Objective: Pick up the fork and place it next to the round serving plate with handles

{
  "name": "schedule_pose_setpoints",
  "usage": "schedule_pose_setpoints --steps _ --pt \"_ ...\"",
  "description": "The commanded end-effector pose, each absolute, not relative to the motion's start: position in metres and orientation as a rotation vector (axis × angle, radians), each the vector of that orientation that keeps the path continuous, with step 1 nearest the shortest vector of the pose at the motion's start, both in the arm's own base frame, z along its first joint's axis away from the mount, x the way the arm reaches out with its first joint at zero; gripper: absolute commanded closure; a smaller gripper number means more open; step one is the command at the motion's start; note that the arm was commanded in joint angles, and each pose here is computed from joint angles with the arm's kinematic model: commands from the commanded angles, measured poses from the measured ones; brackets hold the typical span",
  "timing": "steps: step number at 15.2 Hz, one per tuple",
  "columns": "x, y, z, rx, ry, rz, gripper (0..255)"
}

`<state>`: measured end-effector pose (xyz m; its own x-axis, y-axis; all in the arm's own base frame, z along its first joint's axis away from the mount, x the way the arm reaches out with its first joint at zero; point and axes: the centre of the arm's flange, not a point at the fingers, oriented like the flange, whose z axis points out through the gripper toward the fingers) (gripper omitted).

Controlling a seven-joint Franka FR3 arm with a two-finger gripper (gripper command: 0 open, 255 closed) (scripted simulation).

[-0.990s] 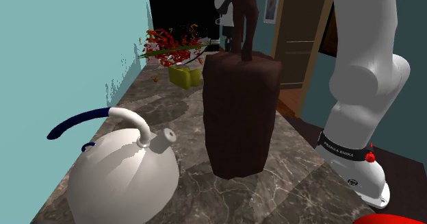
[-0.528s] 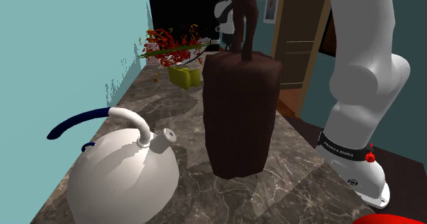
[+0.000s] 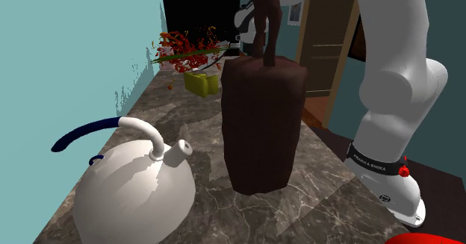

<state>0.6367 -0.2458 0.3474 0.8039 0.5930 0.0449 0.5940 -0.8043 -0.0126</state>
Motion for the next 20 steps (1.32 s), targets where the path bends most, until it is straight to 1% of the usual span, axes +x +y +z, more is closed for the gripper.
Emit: schedule_pose_setpoints --steps 1,5,6,11,15,20 --pt "0.637 -0.244 0.344 -2.954 -0.975 -0.054 255" --pt "0.637 -0.244 0.344 -2.954 -0.975 -0.054 255" --pt "0.638 -0.244 0.343 -2.954 -0.975 -0.054 0" --pt "0.637 -0.244 0.344 -2.954 -0.975 -0.054 0" --pt "0.636 -0.246 0.394 -2.954 -0.975 -0.054 0" --pt "0.636 -0.246 0.394 -2.954 -0.975 -0.054 0"
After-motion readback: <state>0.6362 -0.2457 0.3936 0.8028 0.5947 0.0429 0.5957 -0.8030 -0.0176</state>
